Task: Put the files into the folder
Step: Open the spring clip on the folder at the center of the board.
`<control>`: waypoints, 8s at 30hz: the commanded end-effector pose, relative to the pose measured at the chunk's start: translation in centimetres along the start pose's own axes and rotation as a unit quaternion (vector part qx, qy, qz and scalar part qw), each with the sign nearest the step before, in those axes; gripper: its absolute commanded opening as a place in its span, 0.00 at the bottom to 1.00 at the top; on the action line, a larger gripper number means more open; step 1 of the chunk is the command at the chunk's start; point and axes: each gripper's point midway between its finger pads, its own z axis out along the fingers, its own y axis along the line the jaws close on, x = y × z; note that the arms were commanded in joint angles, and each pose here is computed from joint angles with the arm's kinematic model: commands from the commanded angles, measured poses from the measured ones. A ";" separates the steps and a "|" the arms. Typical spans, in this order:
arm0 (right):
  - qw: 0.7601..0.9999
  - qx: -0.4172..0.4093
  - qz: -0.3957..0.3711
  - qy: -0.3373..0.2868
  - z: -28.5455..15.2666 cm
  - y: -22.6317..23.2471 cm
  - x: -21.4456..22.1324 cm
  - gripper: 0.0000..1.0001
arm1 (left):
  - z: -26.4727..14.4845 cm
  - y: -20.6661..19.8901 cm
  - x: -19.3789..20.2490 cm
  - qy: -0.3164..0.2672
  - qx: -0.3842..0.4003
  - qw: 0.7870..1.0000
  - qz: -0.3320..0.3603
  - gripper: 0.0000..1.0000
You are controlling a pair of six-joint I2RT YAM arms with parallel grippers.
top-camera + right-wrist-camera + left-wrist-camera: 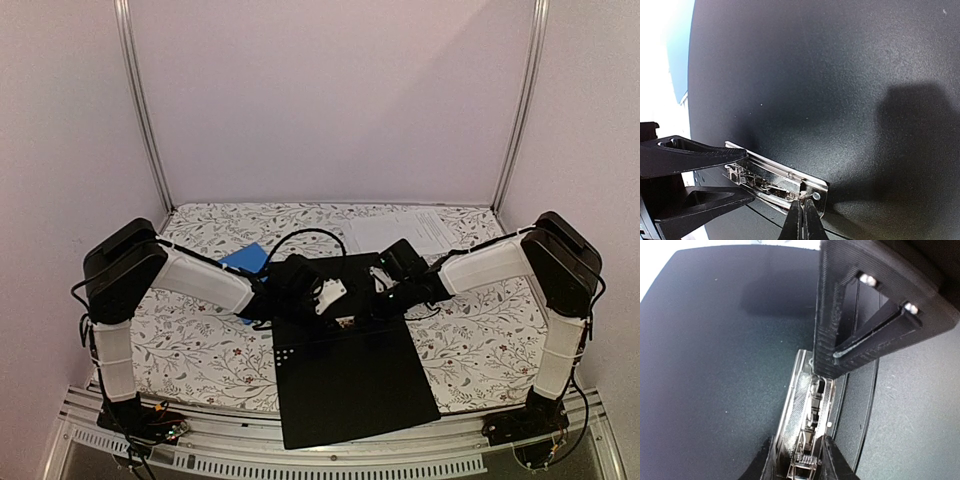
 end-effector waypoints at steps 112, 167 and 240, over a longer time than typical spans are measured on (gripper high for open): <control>0.999 0.022 0.019 0.042 1.0 -6.6 2.4 0.00 | 2.9 -1.5 3.0 0.057 0.110 0.991 0.042 0.30; 0.992 -0.060 -0.016 -0.109 0.3 -1.4 -2.4 0.00 | 4.5 -4.3 5.5 0.103 0.135 0.982 0.086 0.18; 0.963 0.081 -0.228 -0.118 -3.6 11.7 2.6 0.03 | -19.9 7.3 0.2 -0.113 -0.079 0.925 -0.355 0.84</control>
